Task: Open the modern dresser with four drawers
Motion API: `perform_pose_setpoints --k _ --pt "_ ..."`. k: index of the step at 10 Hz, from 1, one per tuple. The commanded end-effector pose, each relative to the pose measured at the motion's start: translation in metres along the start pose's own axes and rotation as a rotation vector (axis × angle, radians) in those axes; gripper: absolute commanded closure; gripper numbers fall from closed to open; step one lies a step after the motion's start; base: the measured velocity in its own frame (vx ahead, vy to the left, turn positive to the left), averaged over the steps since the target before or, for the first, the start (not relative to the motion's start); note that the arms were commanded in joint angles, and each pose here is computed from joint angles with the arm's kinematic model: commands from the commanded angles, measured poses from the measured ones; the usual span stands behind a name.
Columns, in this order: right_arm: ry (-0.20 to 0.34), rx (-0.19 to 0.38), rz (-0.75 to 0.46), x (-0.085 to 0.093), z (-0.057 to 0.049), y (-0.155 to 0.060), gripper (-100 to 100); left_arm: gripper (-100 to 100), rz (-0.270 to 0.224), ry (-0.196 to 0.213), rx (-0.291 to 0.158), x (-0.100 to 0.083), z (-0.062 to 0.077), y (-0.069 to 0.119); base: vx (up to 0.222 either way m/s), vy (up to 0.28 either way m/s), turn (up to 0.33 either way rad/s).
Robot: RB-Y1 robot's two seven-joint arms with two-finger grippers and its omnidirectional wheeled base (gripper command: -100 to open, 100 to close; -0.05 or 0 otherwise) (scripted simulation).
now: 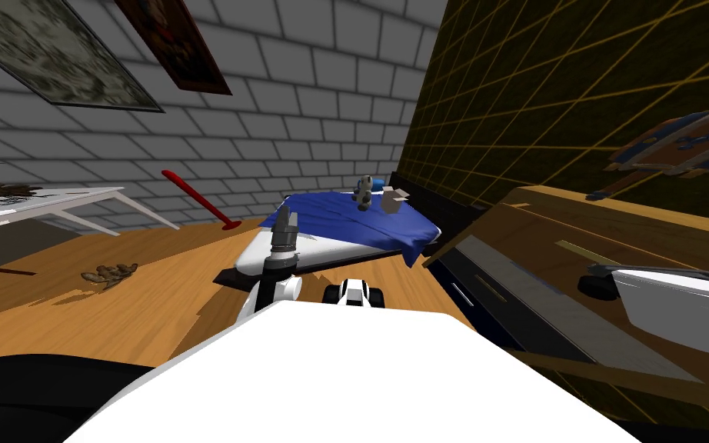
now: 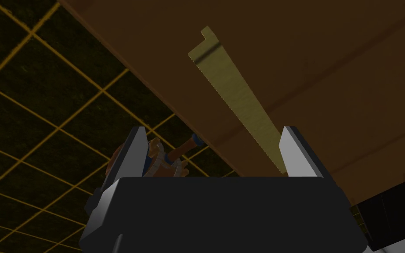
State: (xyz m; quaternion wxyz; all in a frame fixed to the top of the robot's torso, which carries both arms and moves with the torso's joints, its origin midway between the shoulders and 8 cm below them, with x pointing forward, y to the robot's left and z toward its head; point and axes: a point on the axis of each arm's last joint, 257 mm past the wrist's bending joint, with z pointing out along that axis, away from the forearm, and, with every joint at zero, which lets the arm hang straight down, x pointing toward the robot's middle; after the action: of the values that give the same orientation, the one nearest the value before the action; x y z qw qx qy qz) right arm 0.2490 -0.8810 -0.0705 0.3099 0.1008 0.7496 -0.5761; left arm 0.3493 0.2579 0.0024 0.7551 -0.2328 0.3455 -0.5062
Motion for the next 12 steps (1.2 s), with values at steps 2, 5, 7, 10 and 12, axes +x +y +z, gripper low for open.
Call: perform_pose_setpoints --k 2,5,7,10,12 --pt "-0.025 -0.017 -0.005 -0.03 -0.004 -0.003 -100 0 0.0 0.0 0.0 0.0 0.0 0.0 0.019 0.0 -0.087" --pt "-0.045 -0.031 -0.011 -0.054 -0.008 -0.006 -100 0 0.0 0.0 0.0 0.0 0.0 0.0 0.018 0.01 -0.075" --pt "-0.042 -0.028 -0.009 -0.049 -0.006 -0.007 0 0 0.0 0.0 0.0 0.0 0.0 0.0 0.004 0.002 -0.007" --pt "-0.042 -0.028 -0.009 -0.049 -0.006 -0.007 0 0 0.0 0.0 0.0 0.0 0.0 0.0 0.0 0.0 0.0" --pt "-0.042 -0.028 -0.009 -0.049 -0.006 -0.007 0 0 0.0 0.0 0.0 0.0 0.0 0.0 0.0 0.0 0.0"
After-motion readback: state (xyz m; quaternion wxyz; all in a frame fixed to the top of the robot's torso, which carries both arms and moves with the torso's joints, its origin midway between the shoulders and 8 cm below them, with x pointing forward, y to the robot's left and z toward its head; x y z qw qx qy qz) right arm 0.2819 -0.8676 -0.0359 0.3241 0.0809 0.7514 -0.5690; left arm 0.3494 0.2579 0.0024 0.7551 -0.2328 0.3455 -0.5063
